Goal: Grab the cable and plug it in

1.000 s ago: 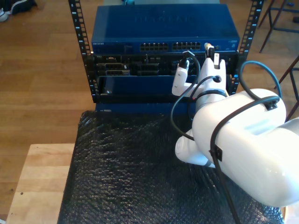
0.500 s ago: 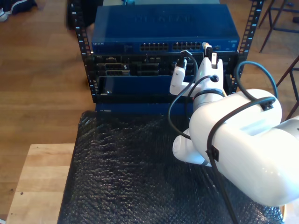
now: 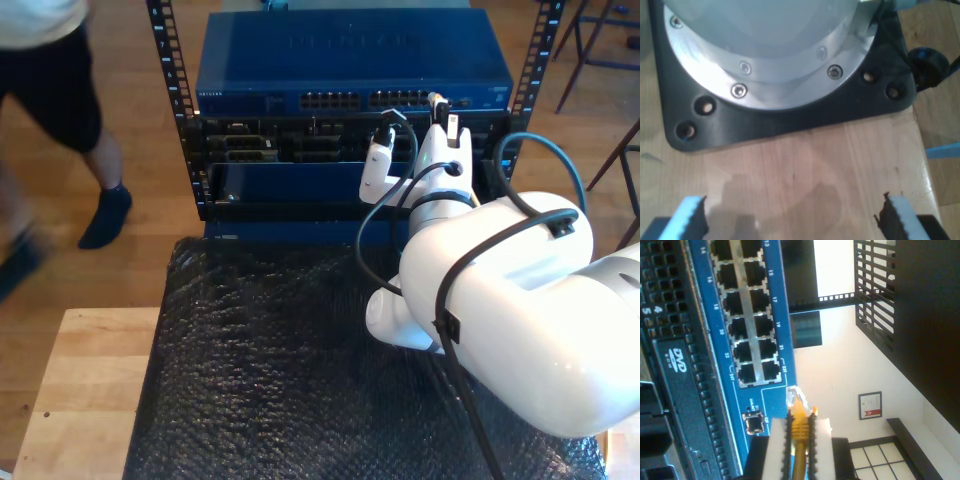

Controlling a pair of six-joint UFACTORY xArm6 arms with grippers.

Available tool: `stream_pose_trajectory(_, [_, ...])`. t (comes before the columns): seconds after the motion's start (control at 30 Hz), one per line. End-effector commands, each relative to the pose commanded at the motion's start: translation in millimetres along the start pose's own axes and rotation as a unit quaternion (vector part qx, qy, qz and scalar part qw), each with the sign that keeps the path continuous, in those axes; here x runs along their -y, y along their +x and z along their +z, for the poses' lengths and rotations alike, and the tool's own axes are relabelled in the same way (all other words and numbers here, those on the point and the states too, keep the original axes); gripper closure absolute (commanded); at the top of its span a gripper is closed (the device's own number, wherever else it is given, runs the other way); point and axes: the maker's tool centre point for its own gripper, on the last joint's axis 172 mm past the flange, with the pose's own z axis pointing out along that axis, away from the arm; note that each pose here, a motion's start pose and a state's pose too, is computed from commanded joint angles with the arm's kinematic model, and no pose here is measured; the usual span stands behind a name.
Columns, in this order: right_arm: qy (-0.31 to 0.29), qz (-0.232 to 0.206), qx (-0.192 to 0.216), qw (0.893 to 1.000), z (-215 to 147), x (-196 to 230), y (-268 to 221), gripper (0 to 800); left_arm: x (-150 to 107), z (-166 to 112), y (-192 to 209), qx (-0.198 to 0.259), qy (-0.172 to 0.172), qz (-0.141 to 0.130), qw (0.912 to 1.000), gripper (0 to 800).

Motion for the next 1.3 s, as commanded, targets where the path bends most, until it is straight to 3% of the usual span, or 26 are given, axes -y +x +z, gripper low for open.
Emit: stream_pose_trajectory(1.3, [-0.006,0.007,-0.002,1.000,11,7,7,800,0,0,0,0.000,0.000,0.000,1.0000,0])
